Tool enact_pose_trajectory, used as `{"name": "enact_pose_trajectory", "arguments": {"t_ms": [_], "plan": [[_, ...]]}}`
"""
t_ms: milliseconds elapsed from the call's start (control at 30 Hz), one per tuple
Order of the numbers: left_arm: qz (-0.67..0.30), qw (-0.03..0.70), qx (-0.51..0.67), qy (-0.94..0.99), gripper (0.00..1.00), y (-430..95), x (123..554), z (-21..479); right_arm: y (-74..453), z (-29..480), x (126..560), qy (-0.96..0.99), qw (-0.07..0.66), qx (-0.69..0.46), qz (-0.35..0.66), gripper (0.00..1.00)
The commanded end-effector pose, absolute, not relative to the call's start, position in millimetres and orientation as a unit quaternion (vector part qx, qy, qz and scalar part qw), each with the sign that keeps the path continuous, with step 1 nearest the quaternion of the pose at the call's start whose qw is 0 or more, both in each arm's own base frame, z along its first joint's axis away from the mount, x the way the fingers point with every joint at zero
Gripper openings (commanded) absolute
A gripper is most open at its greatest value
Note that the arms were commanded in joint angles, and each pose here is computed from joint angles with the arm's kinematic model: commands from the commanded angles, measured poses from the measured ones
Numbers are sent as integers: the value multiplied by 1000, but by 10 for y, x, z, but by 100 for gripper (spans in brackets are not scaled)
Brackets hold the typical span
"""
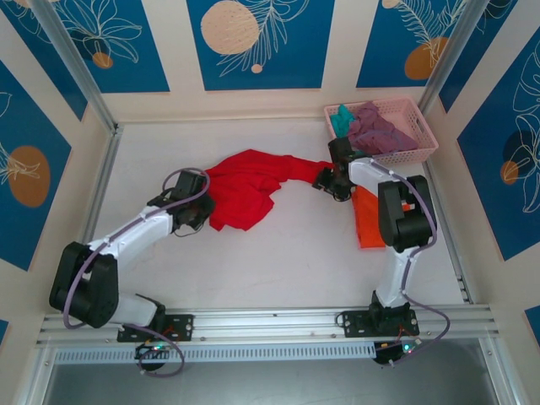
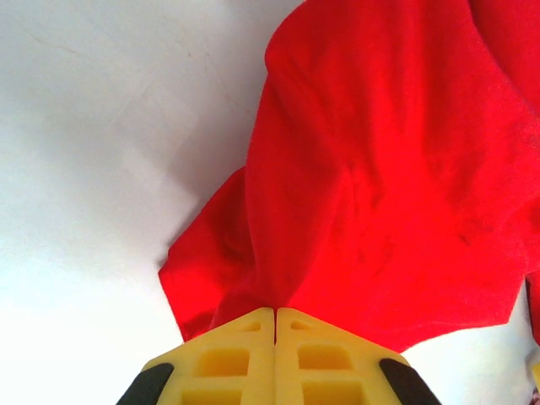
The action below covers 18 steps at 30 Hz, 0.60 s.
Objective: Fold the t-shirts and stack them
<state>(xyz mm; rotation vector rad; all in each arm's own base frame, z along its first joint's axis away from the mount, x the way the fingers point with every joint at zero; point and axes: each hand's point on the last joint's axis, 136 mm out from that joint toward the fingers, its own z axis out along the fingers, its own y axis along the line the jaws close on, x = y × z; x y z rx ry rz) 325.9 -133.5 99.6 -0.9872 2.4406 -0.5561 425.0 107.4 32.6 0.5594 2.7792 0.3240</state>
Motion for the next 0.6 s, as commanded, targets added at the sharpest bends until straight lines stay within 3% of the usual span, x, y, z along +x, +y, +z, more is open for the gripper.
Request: {"name": "enact_pose_trajectory", "arguments": {"t_ms": [0,267,333,500,567], "plan": [[-182,240,-358,884,0,-1227,3182,1111,1119,405,4520,960,181,179,119,59],[-167,248,-351,887,0,-1150,3131,1160,1169,373,4799,958,193,163,134,58],[-166,249,-349,888,0,-1150,3136,1169,1164,373,4846,957,195,163,138,46],[-162,254,-343,890,0,-1146,3168,1227,1177,507,4931,954,207,155,152,4],[-159,259,-343,889,0,-1132,3178,1271,1213,626,4922,951,214,149,164,0]]}}
